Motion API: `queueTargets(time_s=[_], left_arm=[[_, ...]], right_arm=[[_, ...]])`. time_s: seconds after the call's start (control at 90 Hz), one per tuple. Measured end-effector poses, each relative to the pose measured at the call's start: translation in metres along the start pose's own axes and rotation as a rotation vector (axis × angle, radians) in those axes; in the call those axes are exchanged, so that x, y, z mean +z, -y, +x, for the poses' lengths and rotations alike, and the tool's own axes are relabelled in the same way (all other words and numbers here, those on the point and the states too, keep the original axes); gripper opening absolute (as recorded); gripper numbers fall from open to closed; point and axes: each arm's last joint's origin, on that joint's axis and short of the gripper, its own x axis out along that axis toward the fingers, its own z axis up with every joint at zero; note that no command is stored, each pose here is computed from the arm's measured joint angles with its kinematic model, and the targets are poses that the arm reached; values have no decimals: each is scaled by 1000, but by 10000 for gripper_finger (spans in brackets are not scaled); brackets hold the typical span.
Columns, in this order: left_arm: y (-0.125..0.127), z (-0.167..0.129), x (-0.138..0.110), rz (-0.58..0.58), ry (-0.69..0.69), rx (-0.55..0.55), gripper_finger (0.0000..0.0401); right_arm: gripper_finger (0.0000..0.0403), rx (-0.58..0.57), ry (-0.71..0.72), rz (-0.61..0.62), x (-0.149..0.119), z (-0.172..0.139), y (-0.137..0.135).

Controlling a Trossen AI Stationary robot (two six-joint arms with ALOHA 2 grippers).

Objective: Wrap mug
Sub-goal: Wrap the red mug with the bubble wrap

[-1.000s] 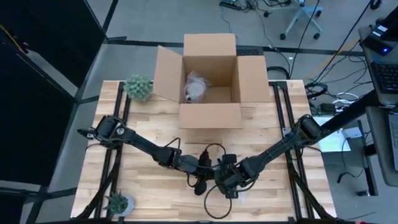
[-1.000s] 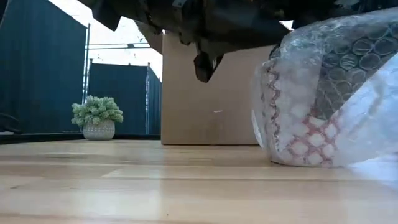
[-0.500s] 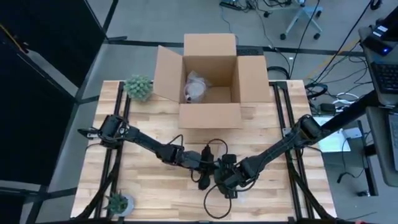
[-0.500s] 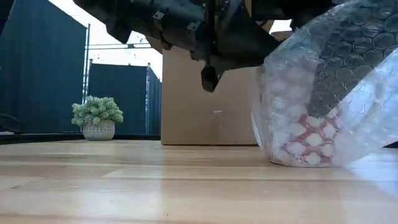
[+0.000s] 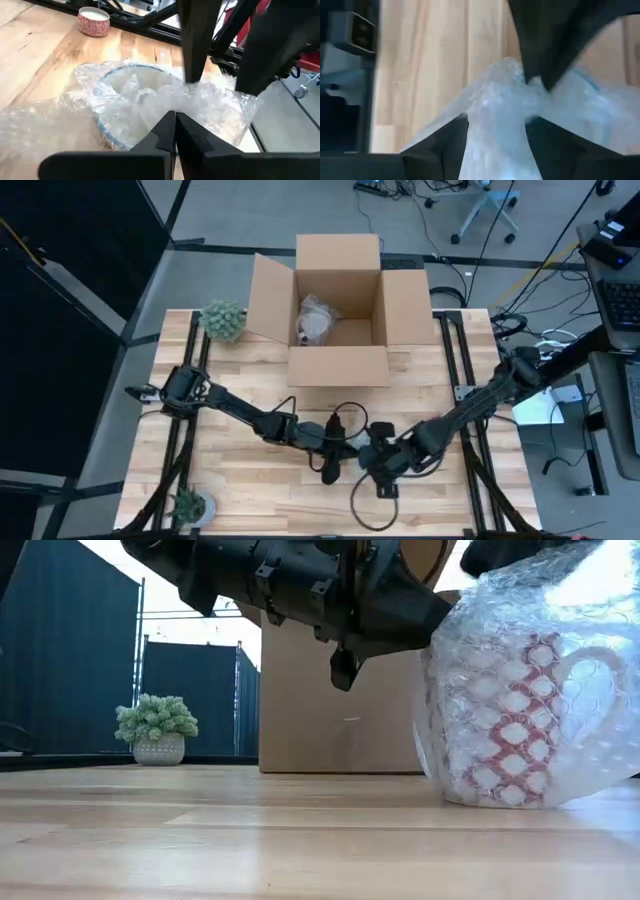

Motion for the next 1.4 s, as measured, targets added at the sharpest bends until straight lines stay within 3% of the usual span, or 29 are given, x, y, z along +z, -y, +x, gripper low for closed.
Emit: queueTargets(time_s=[0.122, 0.233, 0.489, 0.811, 0.978, 1.167, 1.4], left_arm=[[0, 0, 0, 0, 4, 0, 1], [0, 0, 0, -1, 12, -3, 1], [0, 0, 0, -2, 13, -3, 1], [1, 0, -1, -1, 9, -6, 1], [2, 0, -1, 1, 6, -9, 1], [1, 0, 0, -1, 13, -7, 1], [1, 0, -1, 0, 12, -5, 1]], right_arm=[[185, -14, 48, 55, -1, -22, 8], [185, -137, 131, 98, 4, -23, 15], [185, -318, -8, 179, 7, 17, 39], [185, -404, -168, 159, 6, 81, 49], [185, -394, -205, 137, 4, 92, 47], [185, -333, -191, 136, 5, 64, 49], [185, -221, -51, 94, 0, -8, 38]])
